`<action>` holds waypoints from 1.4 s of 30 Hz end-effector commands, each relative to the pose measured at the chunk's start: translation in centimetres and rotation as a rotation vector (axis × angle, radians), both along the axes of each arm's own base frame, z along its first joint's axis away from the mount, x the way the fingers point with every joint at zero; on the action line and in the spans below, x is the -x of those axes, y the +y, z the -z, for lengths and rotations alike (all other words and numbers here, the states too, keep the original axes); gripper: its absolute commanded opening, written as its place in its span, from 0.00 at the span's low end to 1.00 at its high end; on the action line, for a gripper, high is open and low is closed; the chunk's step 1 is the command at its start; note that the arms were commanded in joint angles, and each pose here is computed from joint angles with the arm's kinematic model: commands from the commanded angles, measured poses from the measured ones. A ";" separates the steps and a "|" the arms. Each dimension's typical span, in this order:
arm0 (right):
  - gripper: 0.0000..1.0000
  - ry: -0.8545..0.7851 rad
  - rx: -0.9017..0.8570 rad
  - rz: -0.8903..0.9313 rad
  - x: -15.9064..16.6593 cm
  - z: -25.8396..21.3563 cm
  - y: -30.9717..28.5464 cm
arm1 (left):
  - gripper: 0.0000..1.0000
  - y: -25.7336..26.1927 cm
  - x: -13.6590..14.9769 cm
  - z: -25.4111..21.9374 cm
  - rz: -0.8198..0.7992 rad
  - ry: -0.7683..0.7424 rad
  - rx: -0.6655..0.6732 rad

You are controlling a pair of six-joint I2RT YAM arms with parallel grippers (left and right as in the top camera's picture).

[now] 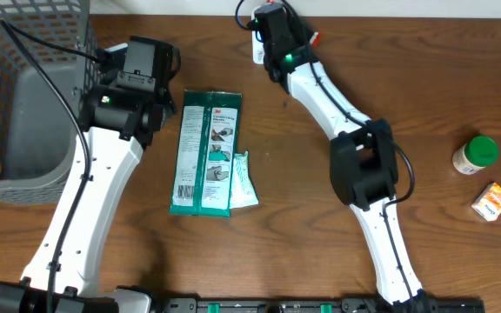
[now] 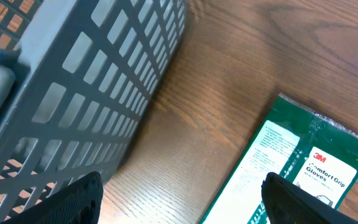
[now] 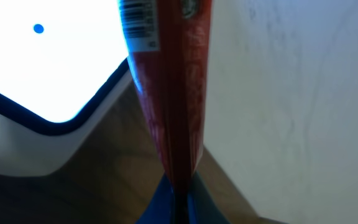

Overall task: Scan the item barcode
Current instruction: 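Hold the Panadol box barcode over the white scanner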

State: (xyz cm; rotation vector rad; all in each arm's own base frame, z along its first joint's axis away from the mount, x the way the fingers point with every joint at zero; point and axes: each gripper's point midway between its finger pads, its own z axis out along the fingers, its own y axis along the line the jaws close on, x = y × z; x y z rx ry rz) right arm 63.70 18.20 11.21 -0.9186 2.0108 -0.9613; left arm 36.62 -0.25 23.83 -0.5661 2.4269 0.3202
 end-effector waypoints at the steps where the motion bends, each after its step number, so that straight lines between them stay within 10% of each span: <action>1: 0.01 0.043 0.162 -0.030 0.4 1.9 0.7 | 0.82 0.3 0.1 0.2 0.001 0.012 -0.021; 28: 0.01 -0.004 0.363 0.032 0.0 1.7 -0.1 | 0.82 0.3 0.1 0.2 0.001 0.013 -0.020; 42: 0.01 -0.124 -0.079 0.086 2.8 -8.5 1.1 | 0.82 0.3 0.1 0.2 0.001 0.013 -0.020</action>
